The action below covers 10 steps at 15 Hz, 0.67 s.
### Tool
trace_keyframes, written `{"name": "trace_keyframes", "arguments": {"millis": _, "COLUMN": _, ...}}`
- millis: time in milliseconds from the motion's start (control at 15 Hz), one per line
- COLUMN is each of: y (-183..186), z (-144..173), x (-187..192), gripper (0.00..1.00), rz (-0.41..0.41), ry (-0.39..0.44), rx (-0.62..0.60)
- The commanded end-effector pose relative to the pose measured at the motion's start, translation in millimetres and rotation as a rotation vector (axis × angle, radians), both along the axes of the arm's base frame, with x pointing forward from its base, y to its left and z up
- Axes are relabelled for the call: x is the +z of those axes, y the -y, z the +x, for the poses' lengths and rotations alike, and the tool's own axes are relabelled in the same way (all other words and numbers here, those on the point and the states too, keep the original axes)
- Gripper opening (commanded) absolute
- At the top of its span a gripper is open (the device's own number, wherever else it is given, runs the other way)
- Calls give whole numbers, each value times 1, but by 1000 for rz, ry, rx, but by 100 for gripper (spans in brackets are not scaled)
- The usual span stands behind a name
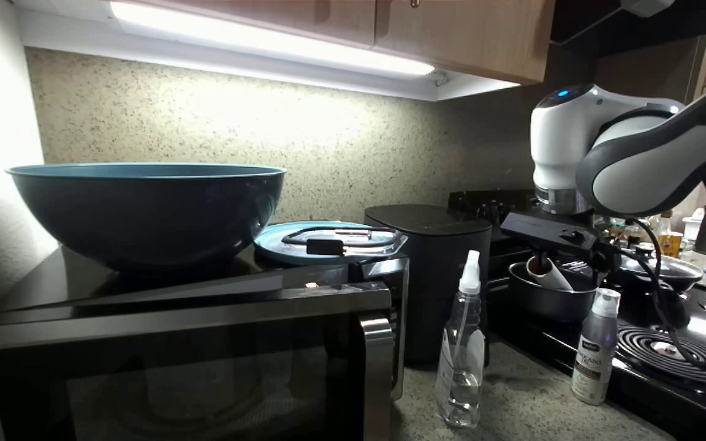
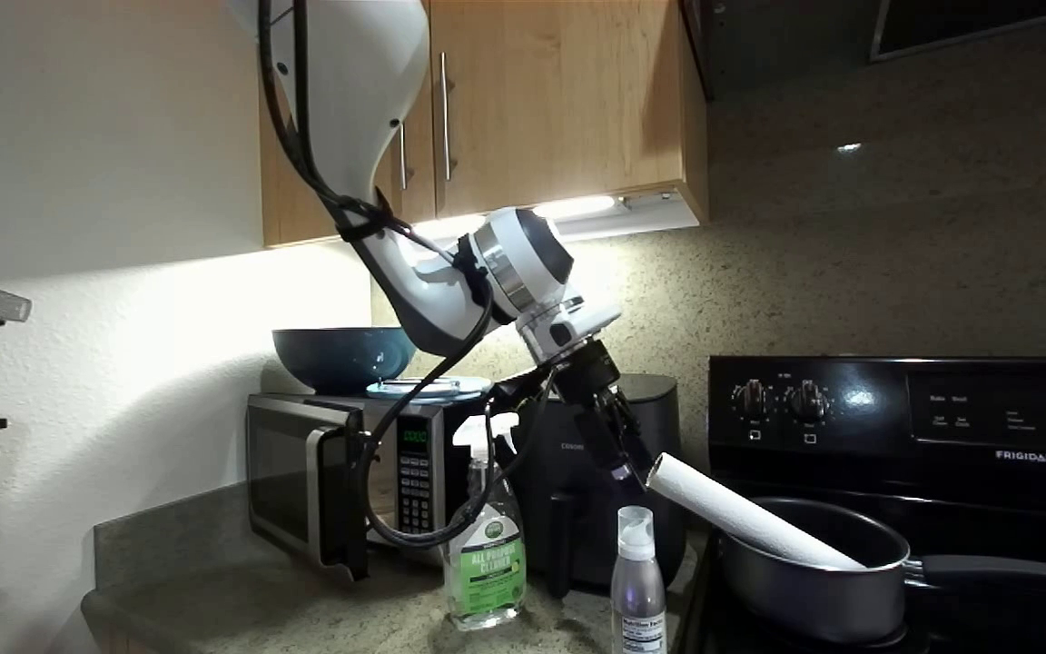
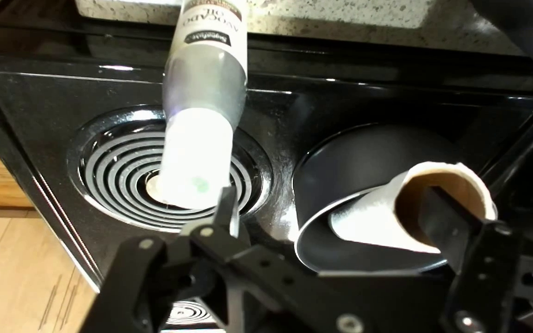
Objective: Put the paper towel roll in the pot then remove it from the pot.
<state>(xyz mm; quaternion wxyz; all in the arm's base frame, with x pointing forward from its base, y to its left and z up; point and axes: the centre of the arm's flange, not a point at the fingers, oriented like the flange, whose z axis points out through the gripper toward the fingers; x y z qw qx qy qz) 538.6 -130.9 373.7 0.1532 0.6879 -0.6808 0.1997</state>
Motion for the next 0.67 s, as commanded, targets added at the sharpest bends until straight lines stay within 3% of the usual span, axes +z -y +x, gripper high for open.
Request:
{"name": "trace_keyframes", "arguments": {"millis": 0, "y": 0, "z": 0, "x": 0, "gripper": 100, "rz": 0, "ry": 0, "rx": 0}}
{"name": "trace_keyframes", "arguments": {"millis": 600, "y": 7, "z": -1, "x": -1, "gripper": 100, "rz": 3, "ry": 4, "rx": -11}}
